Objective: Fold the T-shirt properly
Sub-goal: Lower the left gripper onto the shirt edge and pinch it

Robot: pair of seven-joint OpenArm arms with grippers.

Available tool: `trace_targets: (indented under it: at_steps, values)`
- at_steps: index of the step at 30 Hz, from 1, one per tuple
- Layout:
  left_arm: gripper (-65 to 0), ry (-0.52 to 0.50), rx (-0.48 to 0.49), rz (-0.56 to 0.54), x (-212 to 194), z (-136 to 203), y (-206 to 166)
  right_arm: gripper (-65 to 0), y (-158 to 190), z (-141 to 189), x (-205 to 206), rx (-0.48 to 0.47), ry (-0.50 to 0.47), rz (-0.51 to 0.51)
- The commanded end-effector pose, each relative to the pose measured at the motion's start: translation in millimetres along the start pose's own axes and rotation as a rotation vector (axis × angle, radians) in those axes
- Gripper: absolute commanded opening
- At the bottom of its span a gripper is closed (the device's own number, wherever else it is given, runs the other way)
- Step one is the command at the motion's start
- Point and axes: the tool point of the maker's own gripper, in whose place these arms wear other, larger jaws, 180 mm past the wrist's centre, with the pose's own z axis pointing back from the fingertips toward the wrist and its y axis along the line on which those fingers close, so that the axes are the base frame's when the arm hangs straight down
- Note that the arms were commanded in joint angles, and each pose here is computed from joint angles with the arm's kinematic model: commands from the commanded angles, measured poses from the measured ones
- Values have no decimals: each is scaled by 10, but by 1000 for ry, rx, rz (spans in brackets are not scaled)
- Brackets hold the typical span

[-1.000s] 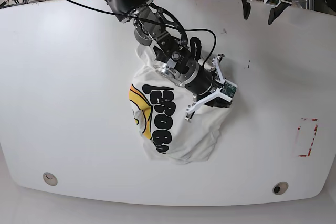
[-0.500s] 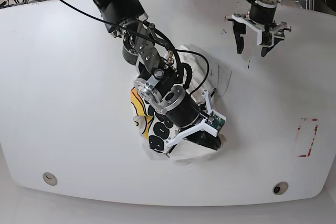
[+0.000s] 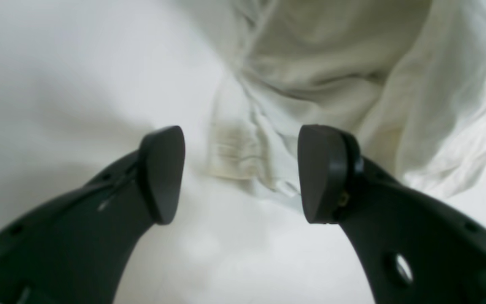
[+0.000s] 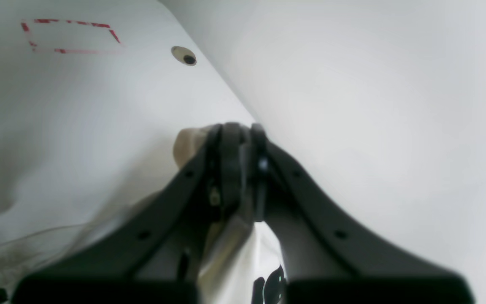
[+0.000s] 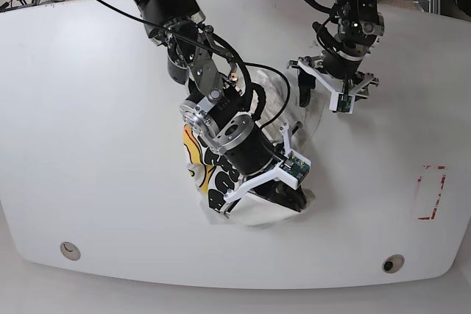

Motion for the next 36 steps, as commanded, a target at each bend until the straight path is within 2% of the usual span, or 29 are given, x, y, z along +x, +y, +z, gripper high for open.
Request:
trace_targets:
  at_steps: [1,23,36]
  values:
    - [-253,-27,8,6,86,-45,33,-640,-125,18,228,-36,-75,4]
    - [-253,70,-2,36,-245,-281,65,-639,-77,88,101,-27,-49,7]
    - [-253,84,-16,46,-238,-455,50,-639,-74,86,96,-27,-48,7]
